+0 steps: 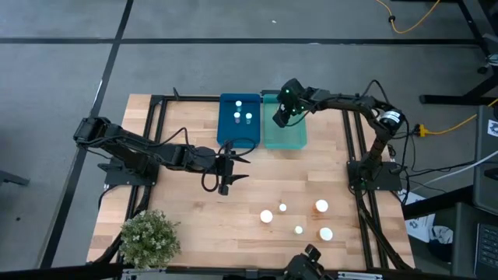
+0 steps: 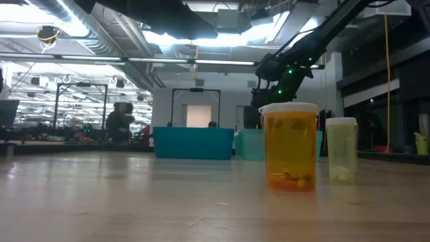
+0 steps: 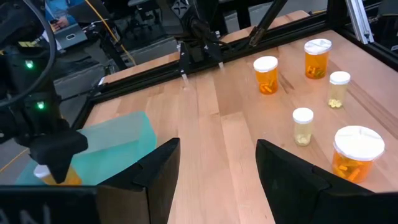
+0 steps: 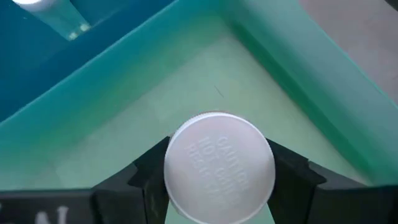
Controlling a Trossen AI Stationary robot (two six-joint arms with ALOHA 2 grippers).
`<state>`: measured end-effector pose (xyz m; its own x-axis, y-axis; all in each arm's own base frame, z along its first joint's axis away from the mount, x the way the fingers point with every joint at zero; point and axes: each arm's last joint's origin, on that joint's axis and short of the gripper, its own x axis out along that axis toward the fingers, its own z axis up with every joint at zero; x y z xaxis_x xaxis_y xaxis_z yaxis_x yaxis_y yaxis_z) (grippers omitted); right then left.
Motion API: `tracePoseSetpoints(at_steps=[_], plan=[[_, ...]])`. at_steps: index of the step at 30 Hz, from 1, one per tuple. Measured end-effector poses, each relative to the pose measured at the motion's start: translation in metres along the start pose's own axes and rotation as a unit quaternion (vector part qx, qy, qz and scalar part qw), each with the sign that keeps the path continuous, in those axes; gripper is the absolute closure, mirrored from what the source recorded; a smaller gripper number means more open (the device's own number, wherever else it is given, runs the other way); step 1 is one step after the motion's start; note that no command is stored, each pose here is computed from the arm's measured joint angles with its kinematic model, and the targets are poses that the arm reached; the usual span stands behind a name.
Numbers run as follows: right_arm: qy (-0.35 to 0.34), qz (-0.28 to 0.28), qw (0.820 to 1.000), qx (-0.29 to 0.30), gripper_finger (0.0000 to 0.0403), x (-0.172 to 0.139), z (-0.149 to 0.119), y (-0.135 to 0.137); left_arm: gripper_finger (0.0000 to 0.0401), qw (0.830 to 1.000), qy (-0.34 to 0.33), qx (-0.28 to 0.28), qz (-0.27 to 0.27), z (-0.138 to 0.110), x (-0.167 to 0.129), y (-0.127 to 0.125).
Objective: Pick and place medicine bottles into bin by pill shape (circle, oval)
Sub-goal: Put the orange pill bottle into the light blue bin
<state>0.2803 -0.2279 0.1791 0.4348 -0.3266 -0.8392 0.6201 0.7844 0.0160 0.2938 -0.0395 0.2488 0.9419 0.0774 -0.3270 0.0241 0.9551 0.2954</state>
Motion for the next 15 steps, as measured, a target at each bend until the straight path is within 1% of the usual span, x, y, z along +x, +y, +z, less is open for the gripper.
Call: tracePoseSetpoints(at_steps=[3, 8, 10, 15], plan=[[0.001, -0.001, 1.0, 0.0, 0.019, 0.0, 0.0, 0.0, 0.0199, 1.0, 0.0, 0.0, 0.0, 0.0, 0.0, 0.0], [-0.004, 0.014, 1.0, 0.001, 0.0159, -0.006, 0.001, 0.001, 0.0199, 1.0, 0.0, 0.0, 0.0, 0.0, 0.0, 0.0], [-0.006, 0.016, 1.0, 0.009, 0.0149, -0.01, 0.002, 0.001, 0.0199, 1.0, 0.0, 0.0, 0.0, 0.0, 0.0, 0.0], [-0.008, 0.016, 1.0, 0.011, 0.014, -0.019, 0.003, 0.001, 0.0199, 1.0, 0.0, 0.0, 0.0, 0.0, 0.0, 0.0]])
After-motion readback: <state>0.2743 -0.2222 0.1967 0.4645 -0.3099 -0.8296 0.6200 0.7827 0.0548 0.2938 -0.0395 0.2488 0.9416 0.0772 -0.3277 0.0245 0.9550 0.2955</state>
